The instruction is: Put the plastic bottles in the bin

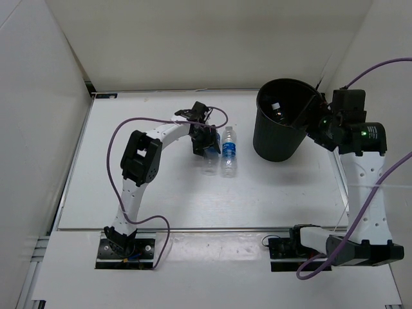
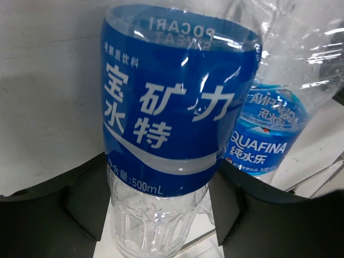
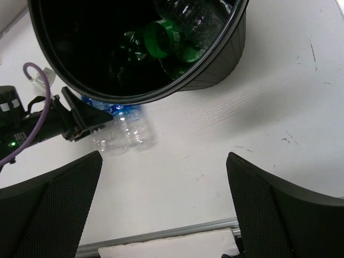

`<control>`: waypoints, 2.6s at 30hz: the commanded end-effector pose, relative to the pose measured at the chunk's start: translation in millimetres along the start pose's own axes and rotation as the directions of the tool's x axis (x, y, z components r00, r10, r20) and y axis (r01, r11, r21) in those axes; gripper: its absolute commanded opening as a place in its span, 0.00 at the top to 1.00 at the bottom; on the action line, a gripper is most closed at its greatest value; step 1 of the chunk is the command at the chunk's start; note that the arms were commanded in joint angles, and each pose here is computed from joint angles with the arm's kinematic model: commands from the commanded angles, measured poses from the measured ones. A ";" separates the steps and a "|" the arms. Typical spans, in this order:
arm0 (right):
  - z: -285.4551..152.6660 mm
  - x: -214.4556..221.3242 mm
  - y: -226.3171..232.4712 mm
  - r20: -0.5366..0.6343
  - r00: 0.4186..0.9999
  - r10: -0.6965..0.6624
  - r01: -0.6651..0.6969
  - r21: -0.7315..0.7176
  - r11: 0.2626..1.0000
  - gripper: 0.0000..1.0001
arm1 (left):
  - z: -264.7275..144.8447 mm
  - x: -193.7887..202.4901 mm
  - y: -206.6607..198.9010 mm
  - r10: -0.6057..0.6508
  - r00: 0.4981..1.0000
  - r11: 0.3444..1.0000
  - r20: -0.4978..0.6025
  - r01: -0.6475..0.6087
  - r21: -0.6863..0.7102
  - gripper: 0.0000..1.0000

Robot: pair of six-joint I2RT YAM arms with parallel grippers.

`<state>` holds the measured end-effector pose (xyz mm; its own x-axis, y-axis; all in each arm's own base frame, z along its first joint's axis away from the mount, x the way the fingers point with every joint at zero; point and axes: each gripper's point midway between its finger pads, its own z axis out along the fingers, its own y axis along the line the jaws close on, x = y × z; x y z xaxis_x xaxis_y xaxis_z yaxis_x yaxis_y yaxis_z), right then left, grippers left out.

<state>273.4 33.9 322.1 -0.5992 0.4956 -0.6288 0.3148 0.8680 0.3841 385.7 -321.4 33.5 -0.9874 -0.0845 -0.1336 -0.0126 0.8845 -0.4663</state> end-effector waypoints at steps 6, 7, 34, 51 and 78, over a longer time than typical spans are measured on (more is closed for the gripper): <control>7.5 -29.0 4.0 0.064 0.997 0.042 -0.045 0.051 0.998 0.00 | -52.7 -21.9 -17.1 0.012 0.996 0.999 0.090 -0.009 -0.043 0.43; 8.7 -32.7 -2.2 0.066 0.995 0.072 -0.076 0.072 0.994 0.01 | -66.0 -26.6 -15.0 -0.008 0.994 0.998 0.109 0.015 -0.060 0.44; 116.7 -20.3 -41.6 -0.302 0.880 0.368 -0.339 0.144 0.930 0.72 | -292.2 -53.4 -58.5 0.040 0.817 0.999 0.575 -0.044 -0.007 0.38; 25.7 22.4 -39.2 -0.315 0.896 0.312 -0.287 0.124 0.950 1.00 | -320.1 -63.2 -94.6 0.006 0.777 0.986 0.629 -0.108 0.124 0.34; 13.0 82.0 -51.0 -0.375 0.886 0.274 -0.216 0.190 0.958 0.33 | -361.9 -60.3 -151.9 0.008 0.733 0.916 0.680 -0.278 0.288 0.30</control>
<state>217.6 26.5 231.9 -0.7152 0.6774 -0.1720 0.6026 0.7223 0.3392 406.6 -278.6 384.0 -0.6630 -0.3488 -0.6624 0.2108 0.7620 -0.6123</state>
